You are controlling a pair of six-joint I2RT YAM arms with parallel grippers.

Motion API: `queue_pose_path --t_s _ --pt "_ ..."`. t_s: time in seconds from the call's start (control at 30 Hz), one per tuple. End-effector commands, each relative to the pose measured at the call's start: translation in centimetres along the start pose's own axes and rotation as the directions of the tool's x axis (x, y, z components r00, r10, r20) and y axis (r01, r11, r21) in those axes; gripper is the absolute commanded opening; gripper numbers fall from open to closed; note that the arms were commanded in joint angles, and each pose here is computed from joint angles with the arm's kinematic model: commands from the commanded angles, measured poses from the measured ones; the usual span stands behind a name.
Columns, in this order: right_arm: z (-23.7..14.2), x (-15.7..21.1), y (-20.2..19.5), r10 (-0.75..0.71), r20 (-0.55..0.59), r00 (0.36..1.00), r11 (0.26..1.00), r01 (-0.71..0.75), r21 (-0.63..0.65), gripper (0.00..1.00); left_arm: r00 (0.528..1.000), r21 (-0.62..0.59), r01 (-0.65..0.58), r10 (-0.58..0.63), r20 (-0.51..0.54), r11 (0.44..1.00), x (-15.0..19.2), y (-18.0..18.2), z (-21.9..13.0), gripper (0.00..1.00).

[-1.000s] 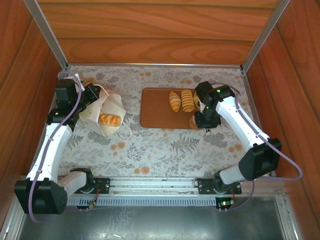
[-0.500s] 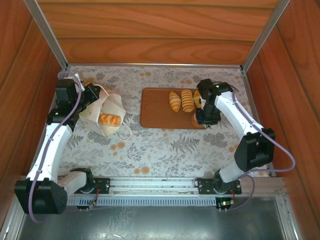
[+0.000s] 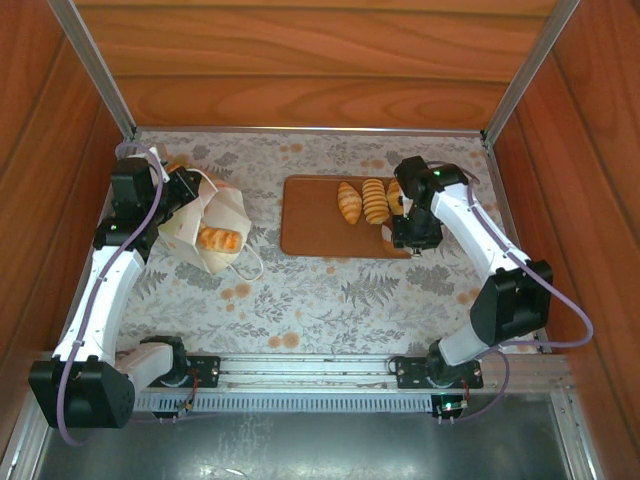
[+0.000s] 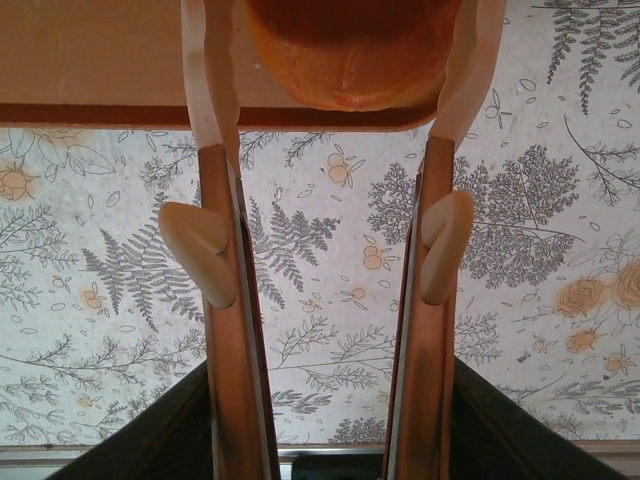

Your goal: Take the fake bread out of the paper bag

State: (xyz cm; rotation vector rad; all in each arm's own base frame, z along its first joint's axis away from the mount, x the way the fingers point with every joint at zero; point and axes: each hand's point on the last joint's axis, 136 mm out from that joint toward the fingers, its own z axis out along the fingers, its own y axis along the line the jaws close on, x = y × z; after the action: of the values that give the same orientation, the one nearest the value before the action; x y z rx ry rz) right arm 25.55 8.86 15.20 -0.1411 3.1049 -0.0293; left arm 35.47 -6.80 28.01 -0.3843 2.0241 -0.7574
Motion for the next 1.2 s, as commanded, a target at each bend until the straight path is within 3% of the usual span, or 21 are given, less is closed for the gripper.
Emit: queue_pose_path --t_s 0.0,0.2,0.47,0.77,1.17 --pt "-1.5 0.4 -0.5 0.015 0.028 0.999 1.000 -0.015 0.000 0.55 1.000 0.013 -0.017 0.016 0.024 1.000 -0.6 -0.2 -0.1 0.00" --pt "-2.2 0.5 -0.2 -0.001 0.052 0.999 1.000 0.003 -0.029 0.53 1.000 0.016 -0.016 0.015 0.027 1.000 -0.7 -0.3 -0.2 0.00" --pt "0.0 1.7 -0.3 0.023 -0.026 0.999 1.000 -0.024 -0.016 0.47 1.000 0.014 -0.012 0.012 0.026 1.000 -0.6 -0.2 -0.2 0.00" --pt "0.5 0.7 -0.7 0.017 0.001 1.000 1.000 -0.017 0.015 0.47 1.000 0.014 -0.014 0.014 0.028 1.000 -0.7 -0.3 -0.4 0.00" --pt "-3.6 0.8 0.4 -0.004 0.124 0.992 0.996 0.015 -0.086 0.53 0.999 0.018 -0.017 0.017 0.029 1.000 -0.8 -0.5 -0.3 0.00"
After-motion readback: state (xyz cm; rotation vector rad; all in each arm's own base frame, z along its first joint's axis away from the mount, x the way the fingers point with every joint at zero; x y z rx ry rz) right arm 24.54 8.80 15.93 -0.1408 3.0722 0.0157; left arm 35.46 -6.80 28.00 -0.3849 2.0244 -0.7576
